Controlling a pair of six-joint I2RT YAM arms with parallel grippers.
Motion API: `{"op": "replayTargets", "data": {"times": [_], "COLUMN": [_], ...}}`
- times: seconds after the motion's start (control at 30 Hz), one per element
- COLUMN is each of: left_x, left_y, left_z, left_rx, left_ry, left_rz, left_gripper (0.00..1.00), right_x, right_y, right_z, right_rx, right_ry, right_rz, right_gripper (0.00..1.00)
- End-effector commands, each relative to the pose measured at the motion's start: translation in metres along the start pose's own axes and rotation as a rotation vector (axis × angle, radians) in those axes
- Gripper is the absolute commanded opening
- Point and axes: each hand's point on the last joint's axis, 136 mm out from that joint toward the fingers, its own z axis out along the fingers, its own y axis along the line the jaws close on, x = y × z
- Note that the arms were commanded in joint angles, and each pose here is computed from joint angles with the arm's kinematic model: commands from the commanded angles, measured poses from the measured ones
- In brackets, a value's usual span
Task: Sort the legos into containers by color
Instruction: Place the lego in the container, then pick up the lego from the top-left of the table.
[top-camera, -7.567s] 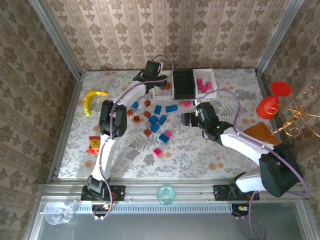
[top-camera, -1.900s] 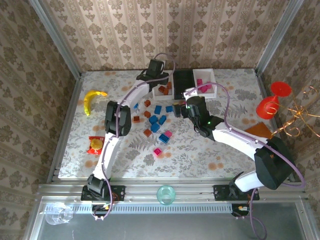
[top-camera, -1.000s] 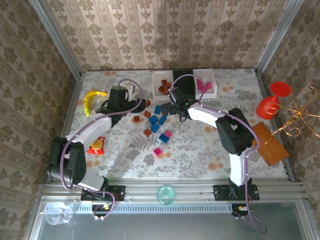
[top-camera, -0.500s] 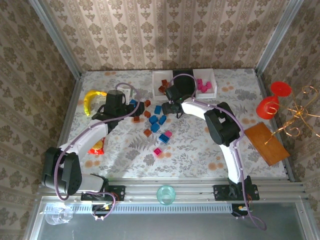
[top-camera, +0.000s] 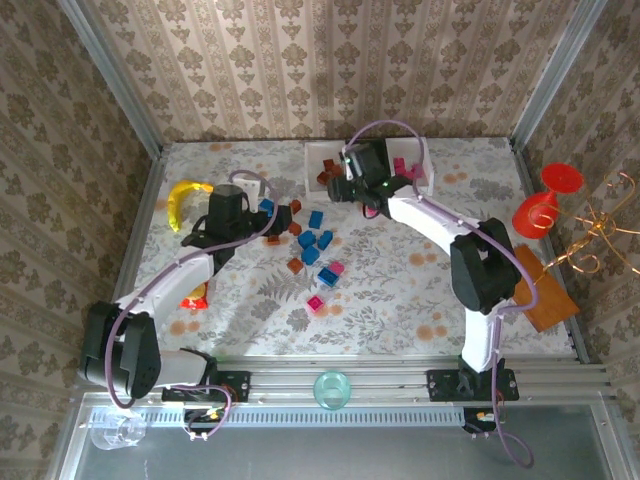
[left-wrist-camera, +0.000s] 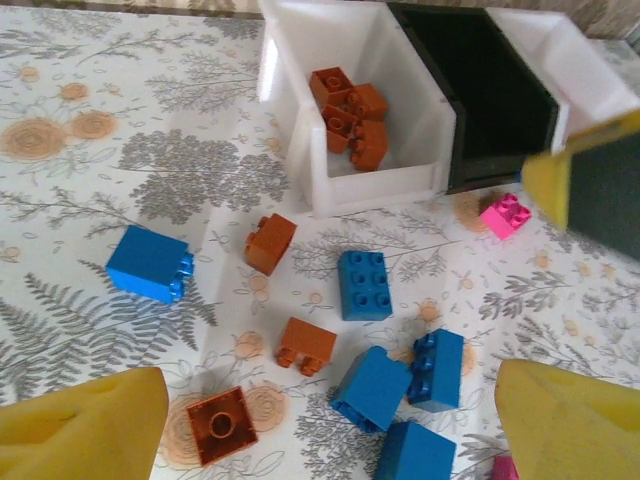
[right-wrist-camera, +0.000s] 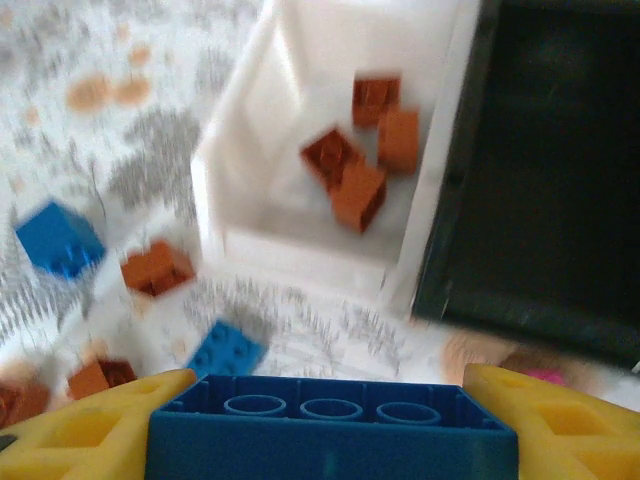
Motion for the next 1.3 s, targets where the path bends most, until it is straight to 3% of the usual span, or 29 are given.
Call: {"op": "replayTargets", "data": {"times": [0.0,0.13,0.33,0.57,0.73,0.87,1.07,1.27], "left_x": [-0.023,-0.032,-0.031,-0.019,0.002,0.022,0.035,0.029], "left_y": [-0.03,-0.051,-0.065,-0.071,-0.051,-0.035,0.029,0.073], "left_z": [-0.008,-0.006,0.005,0.009,0.009,0.004,-0.001,0.032], "left_rx": [0.151,0.242,0.271,0.254,0.16,0.112,-0.045,-0.191], "left_ry": [-0.104,-0.139,-0.117,-0.063,-0.002,0.035,0.06,0.174], "left_rz": [-0.004,0.008,0.001,0.008,0.016,0.002,-0.09,-0.056], "left_gripper": [0.89,0.91,0.91,0.91,0.92,0.93,0.94,0.94], "right_x": [-0.015,-0.03,-0.042,-0.066,-0.088,-0.08,-0.022,0.03], "right_y": [-0.037,-0.067,-0.105,-0.117,-0.1,-0.076,-0.031,0.011], "right_z": [0.01,0.029,0.071,0.094,0.059,0.017,-0.042,-0.071], "right_rx": [0.096,0.154,0.241,0.21,0.128,0.039,-0.046,-0.152], "right_ry": [-0.028,-0.042,-0.02,-0.005,-0.034,-0.05,-0.067,-0.03], "right_rz": [0.022,0.068,0.098,0.099,0.069,0.054,0.016,-0.008], "right_gripper": [0.56,0.57,0.59,0.74,0.84,0.88,0.91,0.98]}}
